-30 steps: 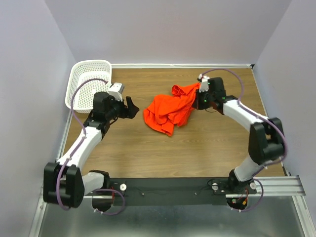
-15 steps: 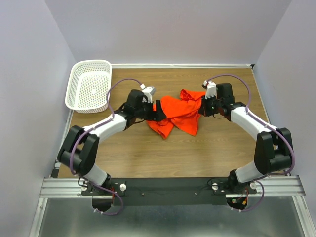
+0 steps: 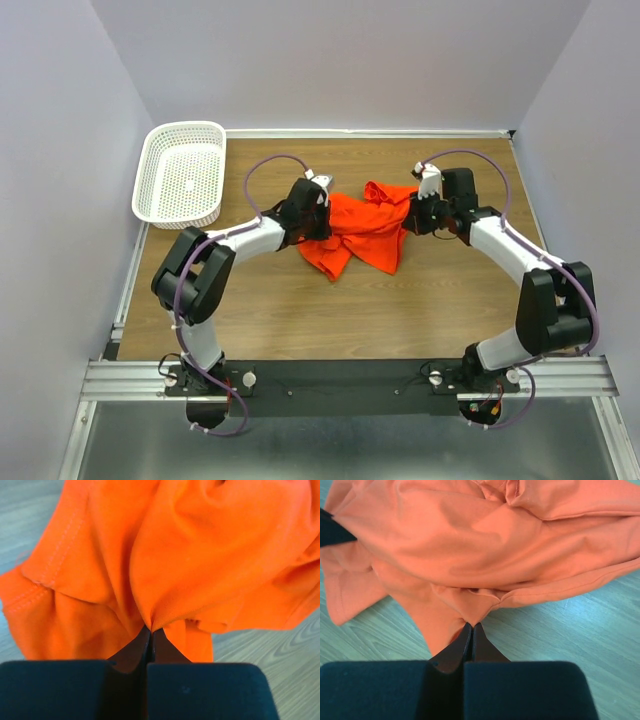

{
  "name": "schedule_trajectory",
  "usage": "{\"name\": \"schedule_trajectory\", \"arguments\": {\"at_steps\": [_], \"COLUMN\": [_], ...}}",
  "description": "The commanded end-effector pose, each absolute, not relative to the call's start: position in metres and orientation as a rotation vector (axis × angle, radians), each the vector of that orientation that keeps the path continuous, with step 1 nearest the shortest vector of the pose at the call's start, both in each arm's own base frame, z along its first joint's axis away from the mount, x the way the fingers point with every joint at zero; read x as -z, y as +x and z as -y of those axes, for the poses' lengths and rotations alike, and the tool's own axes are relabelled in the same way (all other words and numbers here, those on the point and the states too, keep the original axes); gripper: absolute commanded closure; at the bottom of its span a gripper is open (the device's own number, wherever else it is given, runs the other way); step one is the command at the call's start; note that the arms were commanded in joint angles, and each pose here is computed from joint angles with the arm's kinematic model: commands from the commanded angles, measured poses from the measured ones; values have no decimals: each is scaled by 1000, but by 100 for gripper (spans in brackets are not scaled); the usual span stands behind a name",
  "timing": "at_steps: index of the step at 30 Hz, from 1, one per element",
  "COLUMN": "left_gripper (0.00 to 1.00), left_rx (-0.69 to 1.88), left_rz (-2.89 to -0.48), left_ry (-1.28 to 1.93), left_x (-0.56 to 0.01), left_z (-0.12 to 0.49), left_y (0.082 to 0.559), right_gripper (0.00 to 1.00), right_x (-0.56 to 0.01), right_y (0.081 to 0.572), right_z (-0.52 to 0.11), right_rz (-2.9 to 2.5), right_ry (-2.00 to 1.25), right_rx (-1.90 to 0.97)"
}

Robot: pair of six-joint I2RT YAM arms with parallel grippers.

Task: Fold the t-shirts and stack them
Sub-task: Flatten the tshirt out

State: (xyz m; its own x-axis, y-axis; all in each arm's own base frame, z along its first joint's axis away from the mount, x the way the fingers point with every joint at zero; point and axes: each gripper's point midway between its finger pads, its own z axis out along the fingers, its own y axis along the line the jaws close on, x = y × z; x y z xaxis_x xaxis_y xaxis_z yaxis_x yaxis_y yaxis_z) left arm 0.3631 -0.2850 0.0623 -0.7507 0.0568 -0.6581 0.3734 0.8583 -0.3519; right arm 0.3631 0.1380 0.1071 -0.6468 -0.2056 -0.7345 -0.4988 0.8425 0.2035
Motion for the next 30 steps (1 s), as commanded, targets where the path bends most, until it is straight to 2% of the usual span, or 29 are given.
{"name": "schedule_trajectory", "arguments": {"at_steps": [1, 5, 6, 8, 9, 14, 20, 25, 30], "left_gripper": [100, 100, 100, 100, 100, 100, 100, 100, 100], "left_rx": [538, 484, 482, 485, 508, 486, 378, 329, 247], "left_rz": [-2235, -2035, -1942, -1816, -1701, -1445, -1382, -1307, -1294], "left_ry": [339, 312, 286, 269, 243, 191, 134, 96, 32], "left_x": [-113, -216, -263, -329, -385, -512, -549, -578, -584], "left_z": [285, 277, 276, 267, 262, 234, 201, 174, 144], "left_y": [381, 401, 410, 407, 404, 384, 373, 353, 344], "right_gripper": [99, 99, 100, 99, 99, 99, 99, 100, 99], "right_x": [-128, -169, -177, -215, -225, -288, -333, -394, -439], "right_y": [362, 372, 371, 376, 372, 369, 371, 371, 368], "right_z": [-137, -130, -130, -129, -131, -112, -69, -33, -6], "right_rz": [-2215, -2088, -2074, -1980, -1971, -1854, -1791, -1697, -1623], "right_ry": [-555, -637, -660, -712, -733, -716, -586, -432, -316], "right_rx": [-504, -413, -401, -362, -367, -216, 52, 215, 320]}}
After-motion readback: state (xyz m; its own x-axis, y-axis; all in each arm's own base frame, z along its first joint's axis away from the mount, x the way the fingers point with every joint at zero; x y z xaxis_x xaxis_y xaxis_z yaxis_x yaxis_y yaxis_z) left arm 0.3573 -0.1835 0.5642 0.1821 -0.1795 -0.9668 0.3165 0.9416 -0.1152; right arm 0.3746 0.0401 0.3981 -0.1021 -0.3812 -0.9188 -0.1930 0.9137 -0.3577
